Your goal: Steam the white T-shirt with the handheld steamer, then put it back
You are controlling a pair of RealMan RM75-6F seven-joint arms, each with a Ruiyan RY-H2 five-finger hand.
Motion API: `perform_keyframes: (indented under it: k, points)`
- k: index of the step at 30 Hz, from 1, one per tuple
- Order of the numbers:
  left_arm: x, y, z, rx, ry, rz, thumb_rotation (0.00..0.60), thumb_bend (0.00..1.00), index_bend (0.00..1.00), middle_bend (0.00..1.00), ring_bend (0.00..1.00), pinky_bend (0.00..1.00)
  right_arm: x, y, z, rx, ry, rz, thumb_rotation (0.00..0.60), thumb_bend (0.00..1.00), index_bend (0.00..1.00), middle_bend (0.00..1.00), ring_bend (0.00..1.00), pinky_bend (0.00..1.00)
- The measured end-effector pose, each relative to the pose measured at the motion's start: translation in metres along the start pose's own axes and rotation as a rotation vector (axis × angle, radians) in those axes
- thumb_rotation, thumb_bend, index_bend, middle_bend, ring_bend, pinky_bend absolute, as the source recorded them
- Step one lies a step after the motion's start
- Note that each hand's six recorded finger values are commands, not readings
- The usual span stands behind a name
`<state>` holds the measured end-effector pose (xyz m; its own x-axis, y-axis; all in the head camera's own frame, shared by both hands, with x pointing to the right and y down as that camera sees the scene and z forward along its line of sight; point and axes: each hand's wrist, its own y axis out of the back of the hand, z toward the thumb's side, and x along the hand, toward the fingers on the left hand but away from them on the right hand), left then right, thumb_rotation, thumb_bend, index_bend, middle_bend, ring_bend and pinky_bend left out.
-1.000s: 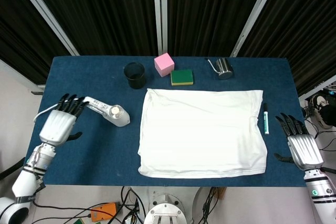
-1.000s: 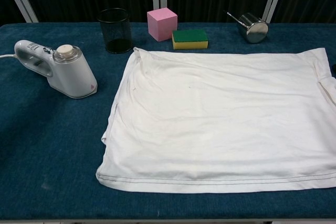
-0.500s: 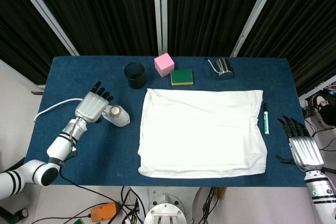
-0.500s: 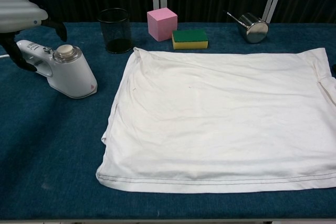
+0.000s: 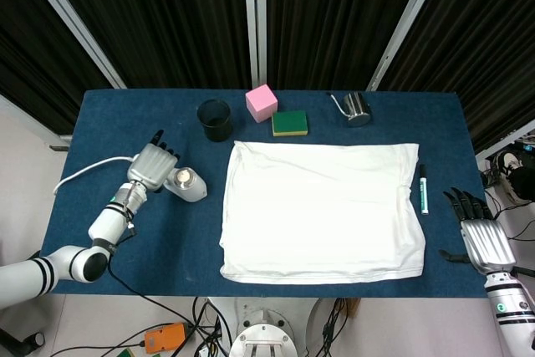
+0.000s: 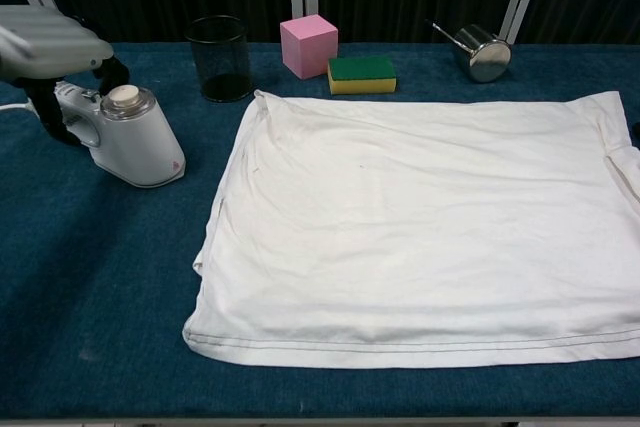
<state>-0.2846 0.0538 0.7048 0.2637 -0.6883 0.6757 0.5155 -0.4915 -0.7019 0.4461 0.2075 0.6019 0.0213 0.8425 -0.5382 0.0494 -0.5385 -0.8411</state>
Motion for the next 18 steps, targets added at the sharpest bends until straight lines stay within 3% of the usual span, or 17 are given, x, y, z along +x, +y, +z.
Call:
perform_keyframes:
  k: [13, 18]
  points:
    - [0.005, -0.012, 0.001, -0.008, 0.006, -0.047, 0.600, 0.06, 0.51, 0.51, 0.38, 0.00, -0.001, -0.005, -0.002, -0.011, -0.008, 0.011, 0.600, 0.01, 0.00, 0.07, 0.00, 0.12]
    - [0.007, -0.015, 0.001, -0.012, 0.007, -0.065, 0.600, 0.09, 0.55, 0.59, 0.45, 0.00, -0.002, -0.009, -0.005, -0.019, -0.016, 0.020, 0.600, 0.01, 0.00, 0.07, 0.00, 0.11]
